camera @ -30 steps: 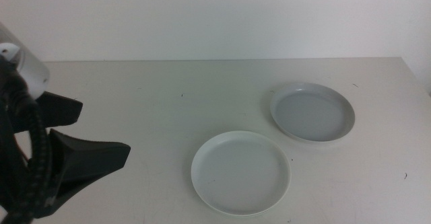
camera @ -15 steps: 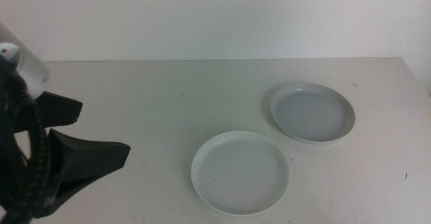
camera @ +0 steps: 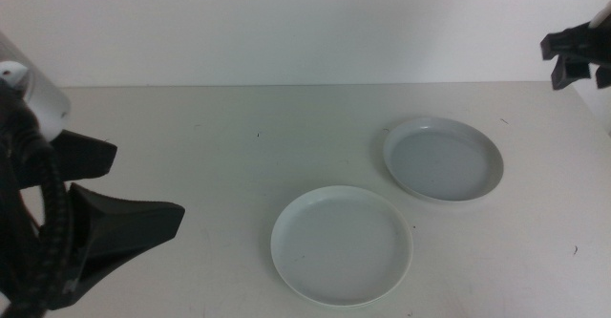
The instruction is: Stack the three bowls on top of each other.
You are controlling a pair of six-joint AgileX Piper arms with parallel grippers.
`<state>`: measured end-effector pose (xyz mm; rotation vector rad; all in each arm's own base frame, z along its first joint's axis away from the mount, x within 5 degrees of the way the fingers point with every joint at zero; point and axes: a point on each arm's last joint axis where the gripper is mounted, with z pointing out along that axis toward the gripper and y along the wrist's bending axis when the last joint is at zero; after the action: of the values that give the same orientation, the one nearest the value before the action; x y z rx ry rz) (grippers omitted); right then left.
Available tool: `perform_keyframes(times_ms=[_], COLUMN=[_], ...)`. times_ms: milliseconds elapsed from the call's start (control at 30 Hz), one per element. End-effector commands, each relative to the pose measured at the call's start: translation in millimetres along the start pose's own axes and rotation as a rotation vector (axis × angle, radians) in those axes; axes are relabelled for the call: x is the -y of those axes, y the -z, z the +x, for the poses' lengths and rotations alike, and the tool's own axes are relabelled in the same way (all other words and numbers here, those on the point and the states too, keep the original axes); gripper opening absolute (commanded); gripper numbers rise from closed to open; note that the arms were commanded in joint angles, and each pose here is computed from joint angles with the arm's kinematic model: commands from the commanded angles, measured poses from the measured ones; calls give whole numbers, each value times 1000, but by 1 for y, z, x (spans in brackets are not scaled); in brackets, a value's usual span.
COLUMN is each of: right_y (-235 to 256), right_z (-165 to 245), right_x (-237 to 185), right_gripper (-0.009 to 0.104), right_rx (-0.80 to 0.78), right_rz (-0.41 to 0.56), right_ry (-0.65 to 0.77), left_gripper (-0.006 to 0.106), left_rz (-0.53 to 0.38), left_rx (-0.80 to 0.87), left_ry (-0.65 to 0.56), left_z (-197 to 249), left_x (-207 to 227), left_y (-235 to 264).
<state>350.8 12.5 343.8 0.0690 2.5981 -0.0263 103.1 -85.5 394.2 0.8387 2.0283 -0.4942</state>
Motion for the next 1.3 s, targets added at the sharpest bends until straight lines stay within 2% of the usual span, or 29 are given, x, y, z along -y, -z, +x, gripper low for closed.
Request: perform_keyframes(times_ms=[0, 567, 767, 867, 1033, 1267], right_y=[8, -121, -160, -172, -183, -195], right_z=[-11, -9, -4, -3, -3, 0], right_x=[4, 4, 3, 3, 3, 2], right_gripper=[43, 44, 58, 62, 59, 44], right_rx=[69, -156, -171, -172, -152, -157], right_rz=[5, -83, -79, -78, -78, -75], right_ry=[-19, -174, -178, -179, -181, -183], left_gripper=[93, 93, 93, 93, 93, 93], left_rz=[-3, -3, -3, -3, -3, -3], left_rx=[94, 94, 94, 94, 94, 94], left_ry=[8, 8, 8, 8, 8, 8], left_z=[-12, -12, -12, -12, -12, -12], left_x=[1, 1, 1, 1, 1, 1], left_y=[7, 7, 7, 7, 7, 7])
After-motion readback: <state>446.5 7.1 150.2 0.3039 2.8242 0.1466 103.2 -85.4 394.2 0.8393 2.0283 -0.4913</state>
